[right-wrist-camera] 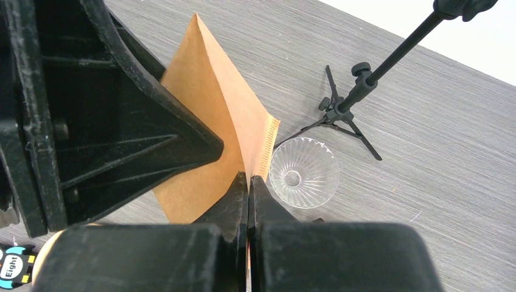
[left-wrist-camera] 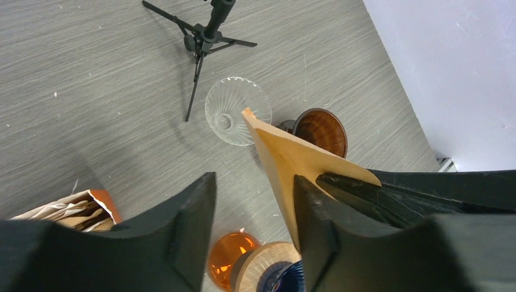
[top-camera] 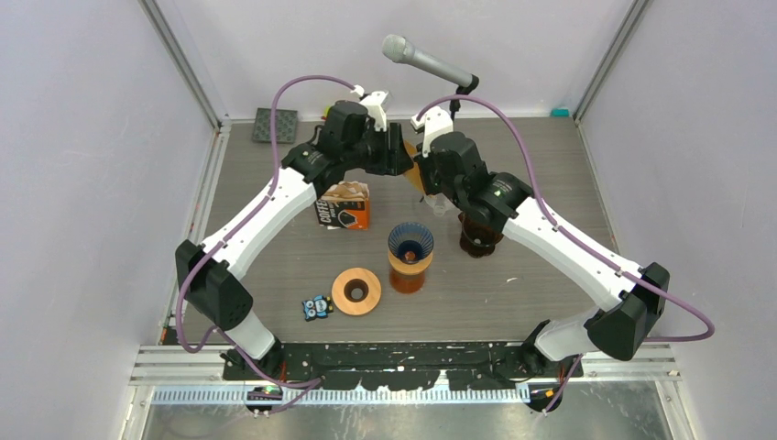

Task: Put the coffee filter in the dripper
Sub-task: Place the coffee filter in the coffee dripper.

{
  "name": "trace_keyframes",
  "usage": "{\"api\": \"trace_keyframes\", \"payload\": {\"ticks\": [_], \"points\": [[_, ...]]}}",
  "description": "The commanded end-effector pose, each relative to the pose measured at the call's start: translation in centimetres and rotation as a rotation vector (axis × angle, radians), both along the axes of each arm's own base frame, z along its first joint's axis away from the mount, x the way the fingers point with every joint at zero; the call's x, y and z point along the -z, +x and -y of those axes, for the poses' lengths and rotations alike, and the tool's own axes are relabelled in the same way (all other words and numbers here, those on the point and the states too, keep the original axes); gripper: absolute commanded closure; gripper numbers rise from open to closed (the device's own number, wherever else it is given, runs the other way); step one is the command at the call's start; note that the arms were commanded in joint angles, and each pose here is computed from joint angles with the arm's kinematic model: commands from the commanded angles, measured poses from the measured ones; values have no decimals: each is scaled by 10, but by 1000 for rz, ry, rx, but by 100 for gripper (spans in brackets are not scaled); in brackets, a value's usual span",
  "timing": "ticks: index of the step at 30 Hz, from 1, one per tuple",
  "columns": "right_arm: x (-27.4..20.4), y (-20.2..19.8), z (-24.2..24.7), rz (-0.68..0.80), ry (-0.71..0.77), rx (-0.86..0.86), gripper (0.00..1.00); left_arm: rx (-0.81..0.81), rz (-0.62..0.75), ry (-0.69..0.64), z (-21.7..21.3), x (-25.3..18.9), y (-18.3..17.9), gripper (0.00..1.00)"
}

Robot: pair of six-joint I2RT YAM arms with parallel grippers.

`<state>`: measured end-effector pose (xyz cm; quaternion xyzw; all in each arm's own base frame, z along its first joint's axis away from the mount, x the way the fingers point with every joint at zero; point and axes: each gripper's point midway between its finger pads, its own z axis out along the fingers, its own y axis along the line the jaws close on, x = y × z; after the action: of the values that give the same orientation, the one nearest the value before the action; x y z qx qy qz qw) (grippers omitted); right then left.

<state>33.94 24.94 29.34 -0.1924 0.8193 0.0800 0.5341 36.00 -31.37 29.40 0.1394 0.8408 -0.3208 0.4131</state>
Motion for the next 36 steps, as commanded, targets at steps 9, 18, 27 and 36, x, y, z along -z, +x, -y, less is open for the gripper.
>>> {"api": "trace_keyframes", "payload": {"ticks": [9,18,27,36], "points": [[-11,5,-7,45,32,4,100,35,34,-56,10,-20,1,69],[-12,4,-6,51,33,7,100,62,36,-59,13,-19,-2,89],[-14,5,-2,63,16,12,91,108,77,-57,13,-30,-9,100],[-12,6,-7,45,14,3,81,122,73,-43,11,-25,-11,100]]}}
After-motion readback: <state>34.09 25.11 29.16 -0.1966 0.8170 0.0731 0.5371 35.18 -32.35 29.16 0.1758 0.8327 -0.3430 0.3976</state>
